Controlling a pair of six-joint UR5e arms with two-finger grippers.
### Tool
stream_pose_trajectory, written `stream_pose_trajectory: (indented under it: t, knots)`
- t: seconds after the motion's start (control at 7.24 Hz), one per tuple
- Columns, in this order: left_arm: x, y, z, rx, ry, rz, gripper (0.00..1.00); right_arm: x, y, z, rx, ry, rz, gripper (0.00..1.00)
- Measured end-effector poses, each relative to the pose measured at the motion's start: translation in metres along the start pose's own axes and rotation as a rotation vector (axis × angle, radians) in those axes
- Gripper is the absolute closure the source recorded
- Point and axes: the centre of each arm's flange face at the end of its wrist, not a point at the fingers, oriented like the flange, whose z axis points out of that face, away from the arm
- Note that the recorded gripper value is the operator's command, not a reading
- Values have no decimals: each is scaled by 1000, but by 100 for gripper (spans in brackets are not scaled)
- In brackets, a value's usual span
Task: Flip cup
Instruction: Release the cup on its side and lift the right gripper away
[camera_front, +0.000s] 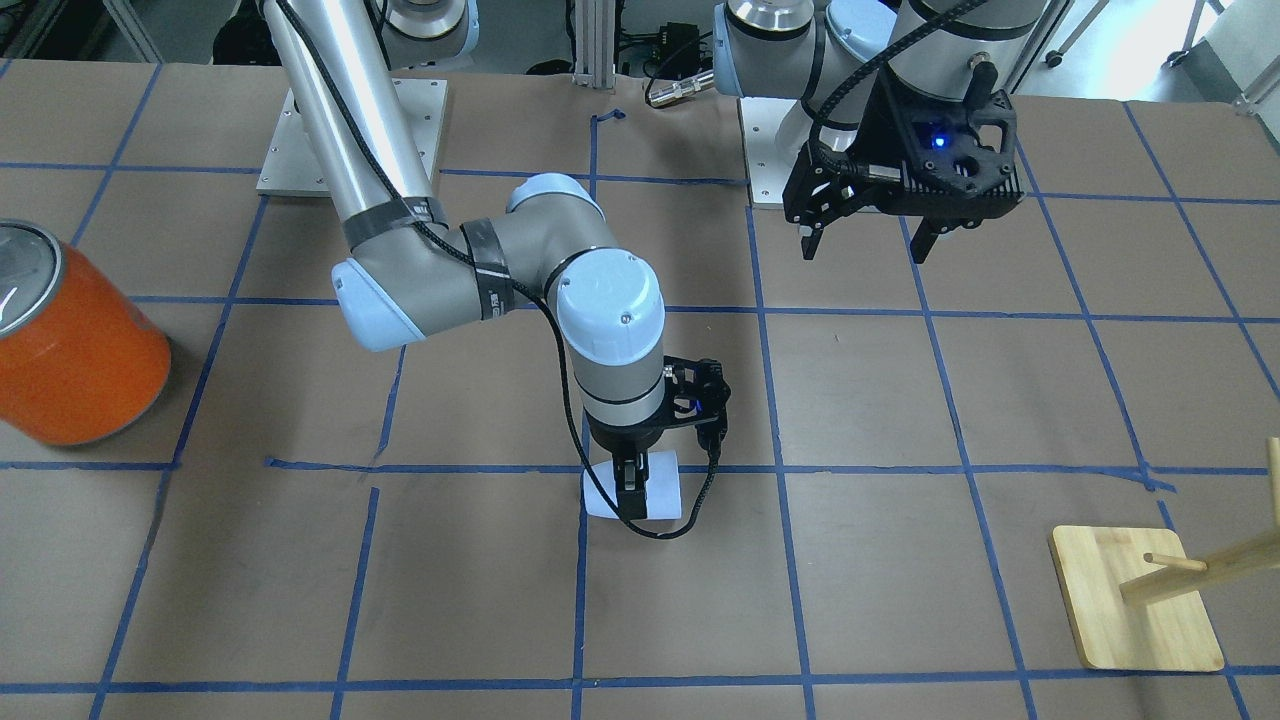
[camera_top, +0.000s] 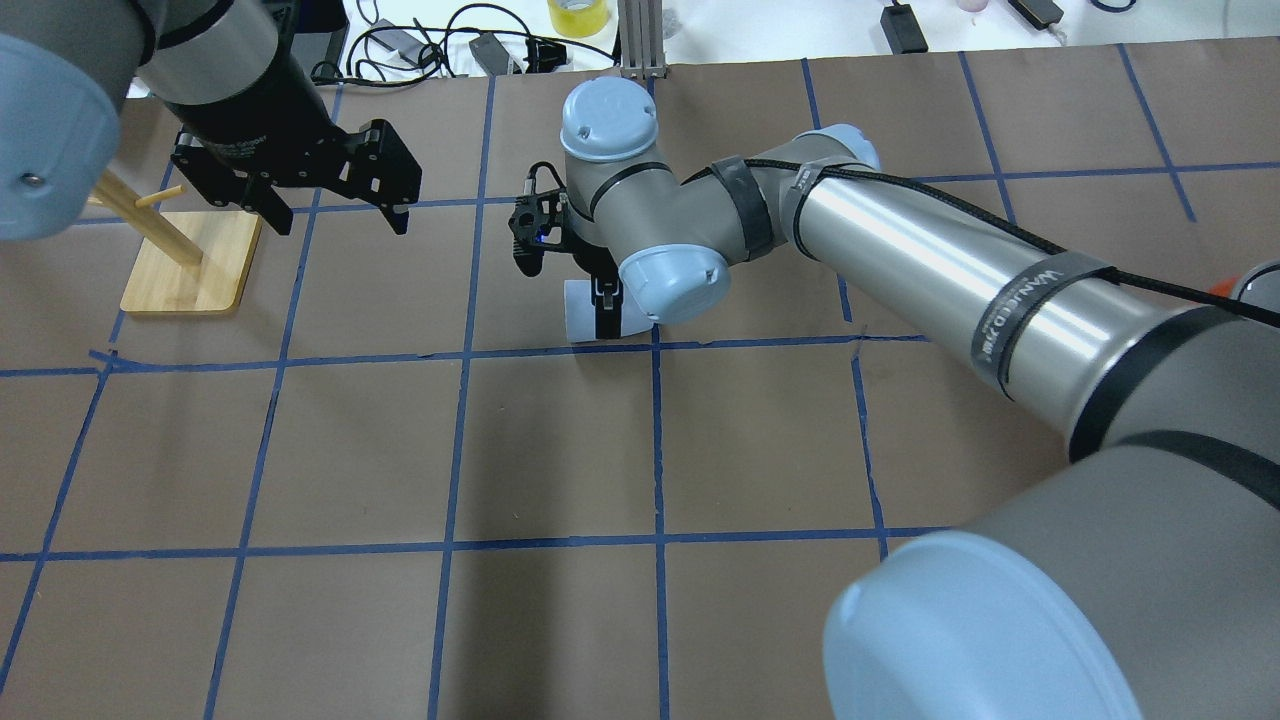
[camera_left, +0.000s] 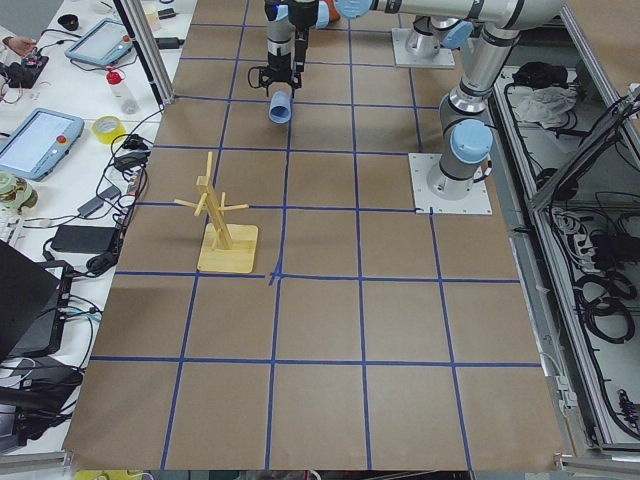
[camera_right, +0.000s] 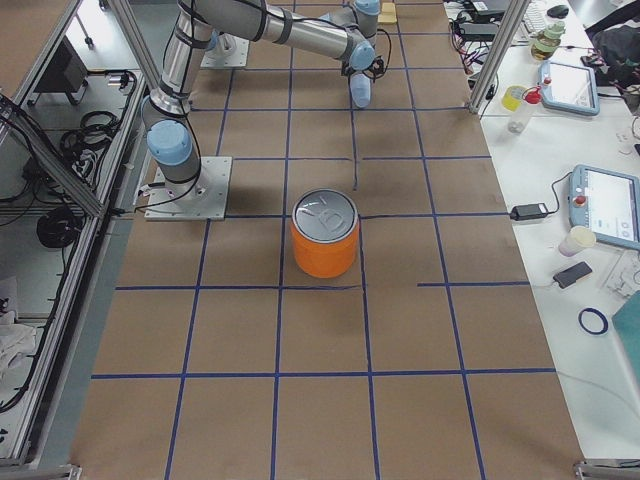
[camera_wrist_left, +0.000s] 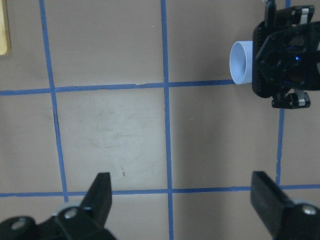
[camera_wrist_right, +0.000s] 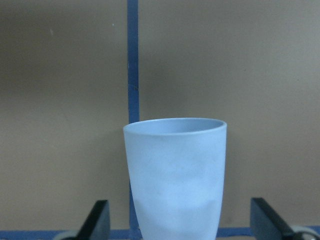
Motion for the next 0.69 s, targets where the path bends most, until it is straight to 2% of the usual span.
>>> stream_pose_trajectory:
  t: [0.41, 0.69]
  knots:
    - [-7, 4, -7, 1, 53, -18, 0, -6, 31, -108, 19, 59, 130, 0]
    - [-12, -2, 3, -12, 135, -29, 0, -16, 74, -175, 6, 53, 249, 0]
